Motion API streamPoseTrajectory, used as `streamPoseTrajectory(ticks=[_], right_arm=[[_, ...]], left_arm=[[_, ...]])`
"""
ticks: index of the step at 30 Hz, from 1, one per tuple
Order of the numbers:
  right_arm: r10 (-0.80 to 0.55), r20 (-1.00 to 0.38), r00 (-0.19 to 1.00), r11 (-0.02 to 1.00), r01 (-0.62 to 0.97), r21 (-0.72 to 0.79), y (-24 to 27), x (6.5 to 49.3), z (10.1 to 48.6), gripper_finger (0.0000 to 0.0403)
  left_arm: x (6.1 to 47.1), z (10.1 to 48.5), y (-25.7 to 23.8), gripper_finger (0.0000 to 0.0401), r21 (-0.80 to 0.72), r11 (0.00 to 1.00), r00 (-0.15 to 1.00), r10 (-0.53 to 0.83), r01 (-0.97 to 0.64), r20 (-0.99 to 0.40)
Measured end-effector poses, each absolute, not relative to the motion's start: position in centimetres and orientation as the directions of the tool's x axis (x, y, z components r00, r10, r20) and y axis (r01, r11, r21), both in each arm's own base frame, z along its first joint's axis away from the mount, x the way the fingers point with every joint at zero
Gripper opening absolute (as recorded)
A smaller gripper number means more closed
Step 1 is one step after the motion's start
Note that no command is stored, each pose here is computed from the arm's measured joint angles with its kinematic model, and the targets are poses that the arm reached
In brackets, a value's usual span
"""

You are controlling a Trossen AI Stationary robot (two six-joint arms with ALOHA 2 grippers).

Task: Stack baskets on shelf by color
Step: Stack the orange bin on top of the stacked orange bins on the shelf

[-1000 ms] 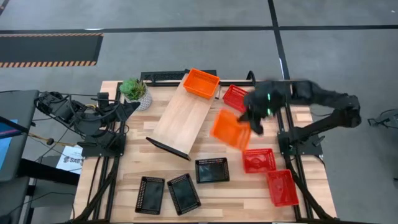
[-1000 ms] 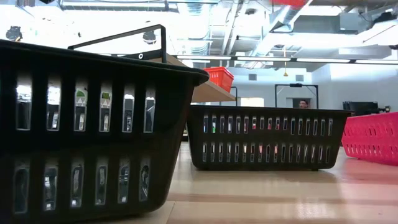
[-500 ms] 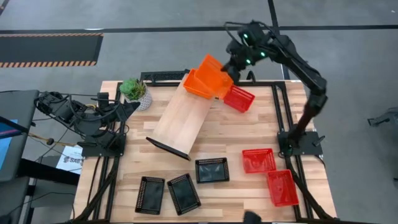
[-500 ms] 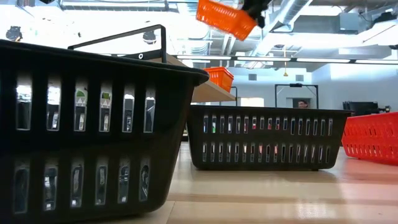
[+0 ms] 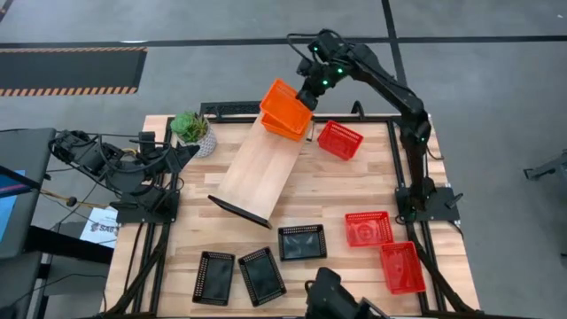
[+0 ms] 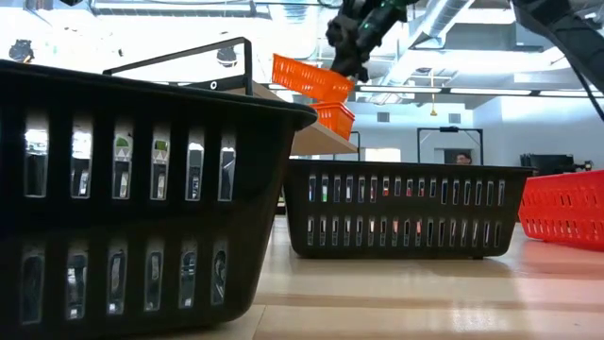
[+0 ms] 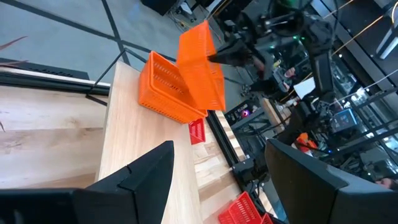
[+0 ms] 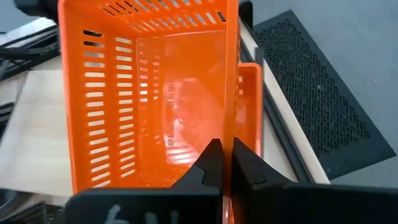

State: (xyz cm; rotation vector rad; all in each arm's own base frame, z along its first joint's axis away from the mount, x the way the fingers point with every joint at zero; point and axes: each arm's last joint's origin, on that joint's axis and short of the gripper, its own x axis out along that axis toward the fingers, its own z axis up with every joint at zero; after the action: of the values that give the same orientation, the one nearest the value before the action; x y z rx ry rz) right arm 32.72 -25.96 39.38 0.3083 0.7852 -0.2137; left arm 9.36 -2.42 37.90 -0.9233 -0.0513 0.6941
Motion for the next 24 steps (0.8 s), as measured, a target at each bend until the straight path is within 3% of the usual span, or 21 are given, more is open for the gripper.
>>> streamPoseTrajectory(ticks=[12,24], right_arm=[[-0.049,-0.772,0.633,0.932,0.306,0.192,-27.0,32.4,37.8,0.0019],[-0.031,-0.795,0.606,0.945,0.277,0.174,-26.8,32.1,37.6,0.0046]], left_arm=[[9.4,37.9,-2.4,0.0242,-0.747,0.404,0.784,0.569,-0.528,-0.246],[9.4,37.9,-2.4,0.0242,-0.742,0.41,0.785,0.569,-0.53,-0.247]])
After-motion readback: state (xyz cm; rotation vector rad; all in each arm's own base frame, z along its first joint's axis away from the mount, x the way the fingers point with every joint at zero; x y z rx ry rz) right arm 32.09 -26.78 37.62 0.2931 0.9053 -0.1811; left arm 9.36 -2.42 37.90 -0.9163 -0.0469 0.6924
